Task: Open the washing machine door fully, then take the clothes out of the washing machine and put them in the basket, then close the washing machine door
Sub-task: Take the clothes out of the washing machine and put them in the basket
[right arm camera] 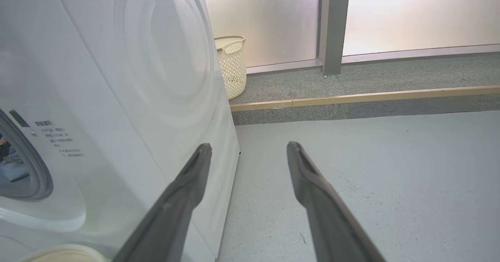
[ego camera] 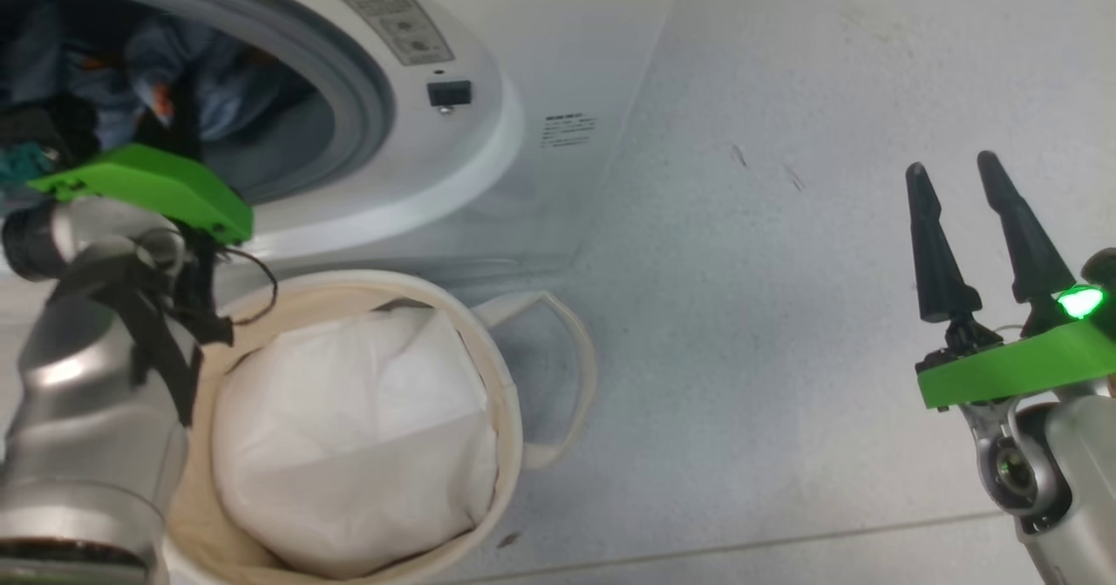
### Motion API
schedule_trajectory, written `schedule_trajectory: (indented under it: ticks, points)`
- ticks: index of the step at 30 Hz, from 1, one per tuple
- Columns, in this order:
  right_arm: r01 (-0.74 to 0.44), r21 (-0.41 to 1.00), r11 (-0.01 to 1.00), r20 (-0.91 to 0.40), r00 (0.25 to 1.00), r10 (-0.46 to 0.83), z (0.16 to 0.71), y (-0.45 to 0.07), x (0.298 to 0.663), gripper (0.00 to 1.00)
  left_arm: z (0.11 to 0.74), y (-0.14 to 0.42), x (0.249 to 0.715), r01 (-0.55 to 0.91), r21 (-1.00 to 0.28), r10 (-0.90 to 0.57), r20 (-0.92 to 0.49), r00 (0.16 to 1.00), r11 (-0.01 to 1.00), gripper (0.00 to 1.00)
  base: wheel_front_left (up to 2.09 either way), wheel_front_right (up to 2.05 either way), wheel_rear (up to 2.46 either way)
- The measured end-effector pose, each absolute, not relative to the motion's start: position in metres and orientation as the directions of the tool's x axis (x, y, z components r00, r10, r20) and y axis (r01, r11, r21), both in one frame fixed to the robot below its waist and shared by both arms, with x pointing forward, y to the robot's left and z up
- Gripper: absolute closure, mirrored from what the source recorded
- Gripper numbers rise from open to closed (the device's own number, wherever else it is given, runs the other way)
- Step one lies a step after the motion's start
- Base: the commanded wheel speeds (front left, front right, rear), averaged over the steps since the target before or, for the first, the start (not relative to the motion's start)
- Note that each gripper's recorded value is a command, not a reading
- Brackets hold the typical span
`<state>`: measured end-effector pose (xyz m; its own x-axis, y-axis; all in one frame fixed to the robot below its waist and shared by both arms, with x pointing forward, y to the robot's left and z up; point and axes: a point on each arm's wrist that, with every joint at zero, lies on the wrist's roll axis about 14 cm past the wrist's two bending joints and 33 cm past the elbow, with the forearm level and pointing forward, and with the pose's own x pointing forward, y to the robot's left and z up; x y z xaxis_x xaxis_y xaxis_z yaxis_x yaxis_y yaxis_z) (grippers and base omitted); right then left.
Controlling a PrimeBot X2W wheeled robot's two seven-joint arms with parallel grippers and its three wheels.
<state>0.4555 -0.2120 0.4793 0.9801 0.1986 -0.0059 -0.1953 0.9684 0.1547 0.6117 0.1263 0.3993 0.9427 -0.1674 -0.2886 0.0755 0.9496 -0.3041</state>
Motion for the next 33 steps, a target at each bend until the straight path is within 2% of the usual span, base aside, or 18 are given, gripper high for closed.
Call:
schedule_trajectory:
  ticks: [17, 25, 33]
  points:
    - [-0.278, 0.182, 0.943, 0.105, 0.959, 0.263, 0.524, -0.182, 0.442, 0.00, 0.501, 0.159, 0.551, 0.185, -0.262, -0.204, -0.048, 0.978, 0.947, 1.00, 0.00, 0.00, 0.00]
    - [-0.320, 0.184, 0.929, 0.156, 0.943, 0.294, 0.545, -0.168, 0.433, 0.00, 0.538, 0.190, 0.519, 0.184, -0.246, -0.190, -0.001, 0.982, 0.952, 1.00, 0.00, 0.00, 0.00]
    - [-0.336, 0.202, 0.920, 0.157, 0.938, 0.308, 0.545, -0.158, 0.418, 0.00, 0.594, 0.180, 0.484, 0.269, -0.245, -0.253, 0.097, 0.963, 0.931, 1.00, 0.00, 0.00, 0.00]
